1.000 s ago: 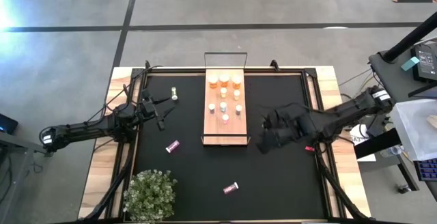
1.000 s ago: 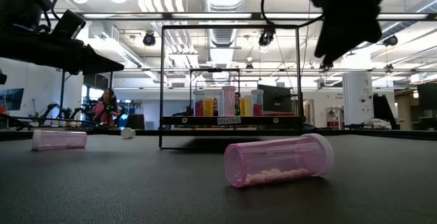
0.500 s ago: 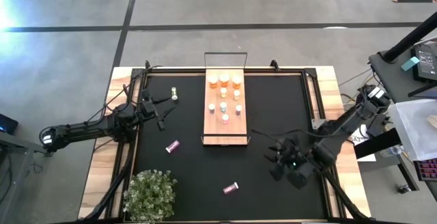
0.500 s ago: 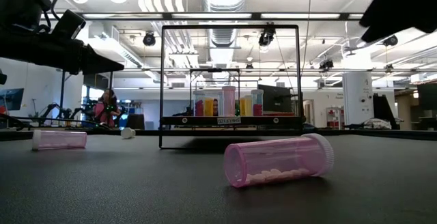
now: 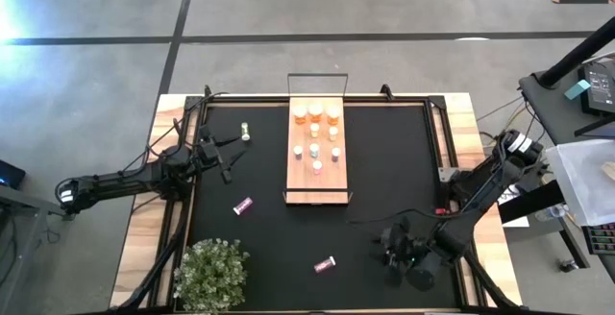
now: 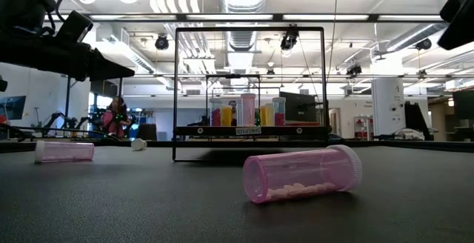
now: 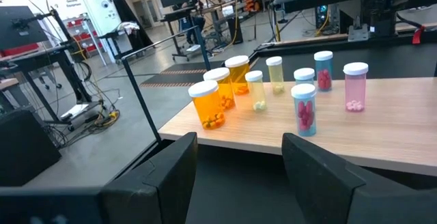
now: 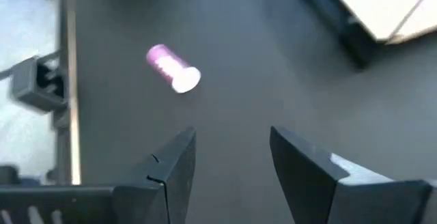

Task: Pick and place medicine bottles onto shelf by color
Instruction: Put the bottom pink medicine bottle on the shelf aligned with the other pink medicine bottle

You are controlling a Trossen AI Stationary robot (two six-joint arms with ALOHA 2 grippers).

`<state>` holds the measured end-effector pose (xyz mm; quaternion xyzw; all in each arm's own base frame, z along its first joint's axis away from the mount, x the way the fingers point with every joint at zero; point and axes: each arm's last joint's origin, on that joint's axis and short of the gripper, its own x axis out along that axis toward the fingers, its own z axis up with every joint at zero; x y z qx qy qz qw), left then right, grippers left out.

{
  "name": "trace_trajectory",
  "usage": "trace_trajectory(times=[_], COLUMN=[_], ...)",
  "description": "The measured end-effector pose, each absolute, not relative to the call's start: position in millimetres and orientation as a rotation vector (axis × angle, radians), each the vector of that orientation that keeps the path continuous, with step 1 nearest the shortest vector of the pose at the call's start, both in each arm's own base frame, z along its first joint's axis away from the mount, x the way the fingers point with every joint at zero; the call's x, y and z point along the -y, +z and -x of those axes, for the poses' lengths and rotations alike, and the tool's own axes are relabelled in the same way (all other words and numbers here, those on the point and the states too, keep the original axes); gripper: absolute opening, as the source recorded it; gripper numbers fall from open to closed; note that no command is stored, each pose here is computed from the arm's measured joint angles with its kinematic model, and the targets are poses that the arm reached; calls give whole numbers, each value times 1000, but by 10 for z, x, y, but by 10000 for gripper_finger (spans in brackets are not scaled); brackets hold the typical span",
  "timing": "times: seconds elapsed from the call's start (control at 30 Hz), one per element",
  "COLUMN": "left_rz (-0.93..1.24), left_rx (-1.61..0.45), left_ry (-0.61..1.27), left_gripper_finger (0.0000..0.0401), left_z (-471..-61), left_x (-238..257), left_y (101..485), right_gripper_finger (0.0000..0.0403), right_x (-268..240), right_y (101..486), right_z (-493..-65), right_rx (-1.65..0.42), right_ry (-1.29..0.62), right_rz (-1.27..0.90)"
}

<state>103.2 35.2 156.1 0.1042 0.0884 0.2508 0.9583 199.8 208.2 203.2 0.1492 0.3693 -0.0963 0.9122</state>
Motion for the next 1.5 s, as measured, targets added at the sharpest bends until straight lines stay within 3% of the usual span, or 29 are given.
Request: trace_trajectory(times=[0.4, 0.67, 0.93, 1.2, 1.33, 1.5], left_rz=[-212, -211, -211, -211, -211, -212], left_rx=[-179, -179, -178, -180, -178, -179], left_ry=[509, 509, 509, 509, 509, 508], left_gripper_finger=[199, 199, 199, 199, 199, 199], left_z=[-1032, -1032, -1032, -1032, -1032, -1032], left_x=[-352, -352, -352, -352, -351, -352], left_y=[1561, 1561, 1562, 1561, 1562, 1561], right_gripper_finger=[178, 178, 170, 157, 175, 224], right_x=[-2404, -2752, -2675, -2474, -2426, -2417], right_y=[1939, 1846, 1710, 1659, 1724, 1779], right_z=[-2269, -2568, -2839, -3054, -3151, -3216], right_rx=[-659, -659, -621, -725, -735, -769], right_ry=[-30, 60, -213, -142, -113, -37], right_rz=[-261, 14, -78, -24, -13, -24])
